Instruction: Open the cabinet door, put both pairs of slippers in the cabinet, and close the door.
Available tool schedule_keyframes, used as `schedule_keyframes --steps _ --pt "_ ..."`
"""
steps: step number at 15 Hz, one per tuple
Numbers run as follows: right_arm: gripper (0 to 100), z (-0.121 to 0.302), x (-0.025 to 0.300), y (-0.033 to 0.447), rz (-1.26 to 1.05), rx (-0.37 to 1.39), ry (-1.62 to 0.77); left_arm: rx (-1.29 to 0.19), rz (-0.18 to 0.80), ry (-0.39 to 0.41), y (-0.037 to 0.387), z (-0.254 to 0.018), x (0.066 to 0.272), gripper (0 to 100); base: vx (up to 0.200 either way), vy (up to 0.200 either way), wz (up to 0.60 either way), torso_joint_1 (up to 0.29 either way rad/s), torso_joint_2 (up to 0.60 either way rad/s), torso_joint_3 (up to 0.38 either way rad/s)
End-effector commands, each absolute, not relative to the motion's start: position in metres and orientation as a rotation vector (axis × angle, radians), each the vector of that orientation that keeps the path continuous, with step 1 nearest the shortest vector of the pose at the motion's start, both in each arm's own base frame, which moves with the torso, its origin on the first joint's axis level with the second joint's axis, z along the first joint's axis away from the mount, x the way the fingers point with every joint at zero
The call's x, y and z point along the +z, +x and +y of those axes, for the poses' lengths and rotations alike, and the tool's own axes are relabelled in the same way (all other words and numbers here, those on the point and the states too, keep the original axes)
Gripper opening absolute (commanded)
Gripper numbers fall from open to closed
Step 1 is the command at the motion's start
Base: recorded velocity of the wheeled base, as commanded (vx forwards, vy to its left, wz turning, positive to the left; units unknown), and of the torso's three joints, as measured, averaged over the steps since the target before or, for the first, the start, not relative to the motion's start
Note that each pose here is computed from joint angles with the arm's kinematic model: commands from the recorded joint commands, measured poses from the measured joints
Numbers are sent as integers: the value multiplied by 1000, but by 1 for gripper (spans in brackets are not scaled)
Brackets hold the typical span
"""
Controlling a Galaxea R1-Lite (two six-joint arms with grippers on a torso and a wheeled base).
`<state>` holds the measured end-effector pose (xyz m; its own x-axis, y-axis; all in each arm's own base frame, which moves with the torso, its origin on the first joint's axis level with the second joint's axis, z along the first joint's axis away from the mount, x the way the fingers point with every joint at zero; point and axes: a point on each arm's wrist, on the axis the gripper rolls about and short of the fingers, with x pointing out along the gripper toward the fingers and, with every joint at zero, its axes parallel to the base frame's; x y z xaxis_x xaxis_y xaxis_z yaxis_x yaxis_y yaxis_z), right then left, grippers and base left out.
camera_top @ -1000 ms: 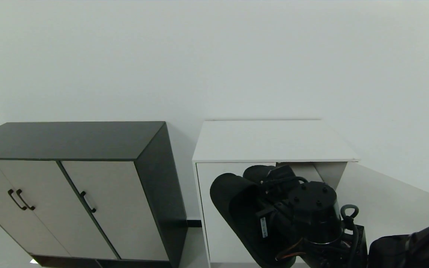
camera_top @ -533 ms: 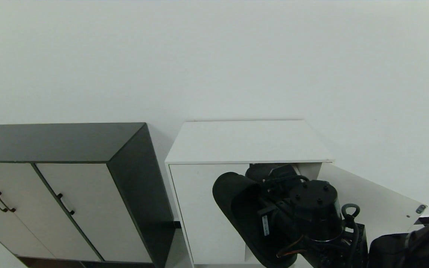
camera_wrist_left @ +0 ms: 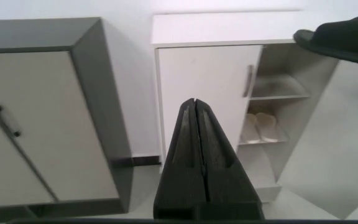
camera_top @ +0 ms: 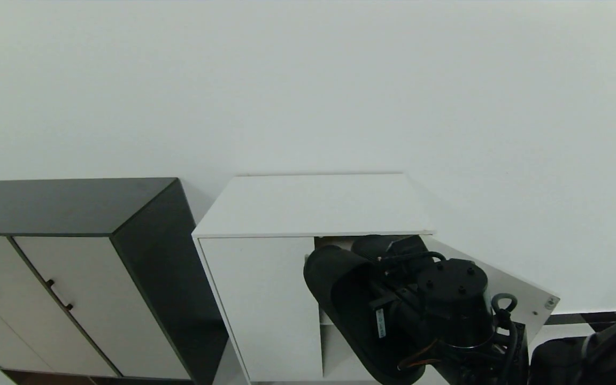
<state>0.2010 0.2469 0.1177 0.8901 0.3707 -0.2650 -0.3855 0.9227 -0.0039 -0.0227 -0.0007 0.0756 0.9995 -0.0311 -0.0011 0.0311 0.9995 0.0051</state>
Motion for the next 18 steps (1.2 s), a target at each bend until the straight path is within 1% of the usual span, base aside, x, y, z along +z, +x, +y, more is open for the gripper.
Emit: schedule_keyframes --steps 1,18 --pt "0 247 118 201 260 394 -53 -32 0 5 -23 -1 76 0 0 0 0 0 0 0" --pt "0 243 113 203 271 389 -57 -31 0 5 -23 -1 76 0 0 0 0 0 0 0"
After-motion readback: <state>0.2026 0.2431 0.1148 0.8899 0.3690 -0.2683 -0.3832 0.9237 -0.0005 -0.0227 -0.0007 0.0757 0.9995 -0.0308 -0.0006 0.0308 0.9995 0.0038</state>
